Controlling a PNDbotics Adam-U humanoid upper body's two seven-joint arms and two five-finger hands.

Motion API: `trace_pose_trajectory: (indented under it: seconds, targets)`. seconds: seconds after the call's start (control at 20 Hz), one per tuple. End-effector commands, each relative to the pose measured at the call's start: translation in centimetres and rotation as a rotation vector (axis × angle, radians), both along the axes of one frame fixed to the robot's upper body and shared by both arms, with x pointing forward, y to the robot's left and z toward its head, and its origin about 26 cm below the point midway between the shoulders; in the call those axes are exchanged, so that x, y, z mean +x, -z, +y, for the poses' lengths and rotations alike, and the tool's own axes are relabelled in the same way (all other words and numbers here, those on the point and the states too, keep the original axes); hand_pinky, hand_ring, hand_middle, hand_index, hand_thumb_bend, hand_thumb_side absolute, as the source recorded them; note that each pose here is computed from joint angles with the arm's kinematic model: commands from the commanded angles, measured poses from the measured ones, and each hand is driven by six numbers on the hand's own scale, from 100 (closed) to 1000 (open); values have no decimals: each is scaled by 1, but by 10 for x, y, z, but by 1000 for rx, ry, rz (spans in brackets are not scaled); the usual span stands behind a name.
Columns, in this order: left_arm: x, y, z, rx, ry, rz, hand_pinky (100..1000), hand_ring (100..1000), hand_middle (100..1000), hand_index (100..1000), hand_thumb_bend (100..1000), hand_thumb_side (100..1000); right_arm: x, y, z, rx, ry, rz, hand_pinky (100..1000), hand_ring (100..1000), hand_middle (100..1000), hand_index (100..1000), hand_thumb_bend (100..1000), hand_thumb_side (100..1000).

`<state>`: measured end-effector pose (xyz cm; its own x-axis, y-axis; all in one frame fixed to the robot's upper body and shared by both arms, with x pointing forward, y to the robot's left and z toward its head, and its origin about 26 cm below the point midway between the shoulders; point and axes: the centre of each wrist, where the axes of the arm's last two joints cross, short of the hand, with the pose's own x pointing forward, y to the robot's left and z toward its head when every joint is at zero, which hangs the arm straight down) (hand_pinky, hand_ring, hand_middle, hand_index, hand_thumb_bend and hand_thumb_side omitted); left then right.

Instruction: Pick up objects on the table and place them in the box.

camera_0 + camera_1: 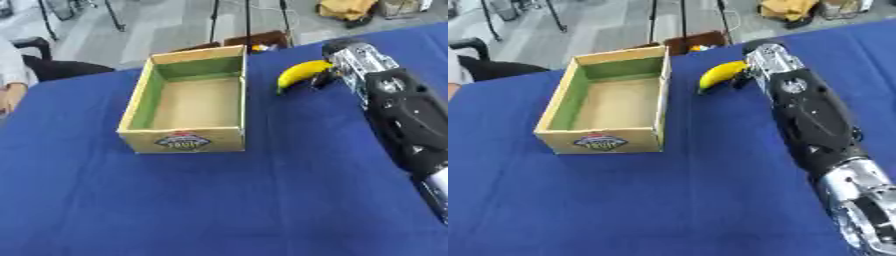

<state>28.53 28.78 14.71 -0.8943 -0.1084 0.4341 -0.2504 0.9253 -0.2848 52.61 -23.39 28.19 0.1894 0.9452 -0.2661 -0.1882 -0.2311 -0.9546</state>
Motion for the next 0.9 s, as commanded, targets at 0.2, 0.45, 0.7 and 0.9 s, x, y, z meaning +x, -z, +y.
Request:
trace_pose_trajectory:
  seconds: [0.2, 0.45, 0.7, 0.9]
  targets:
    - [-2, -6, -2, 7, 12, -28, 251, 782, 785, 708, 100, 835, -3, -19, -5, 21, -8, -101, 929, 1000, 1000, 1000, 100, 534]
    - [-1, -6, -3, 6, 14, -28, 249, 784, 787, 708, 100, 833, -3, -20, -8, 32, -6, -123, 914, 1000, 1000, 1000, 100, 536]
    - [-1, -6, -4, 5, 17, -28, 246, 786, 788, 708, 100, 833, -3, -20, -9, 38, -2, -119, 908, 1000, 997, 1000, 100, 541]
    - [-1, -6, -4, 7, 18, -30, 246, 786, 788, 708, 100, 832, -2, -20, -9, 43, -1, -106, 907, 1000, 998, 1000, 100, 562]
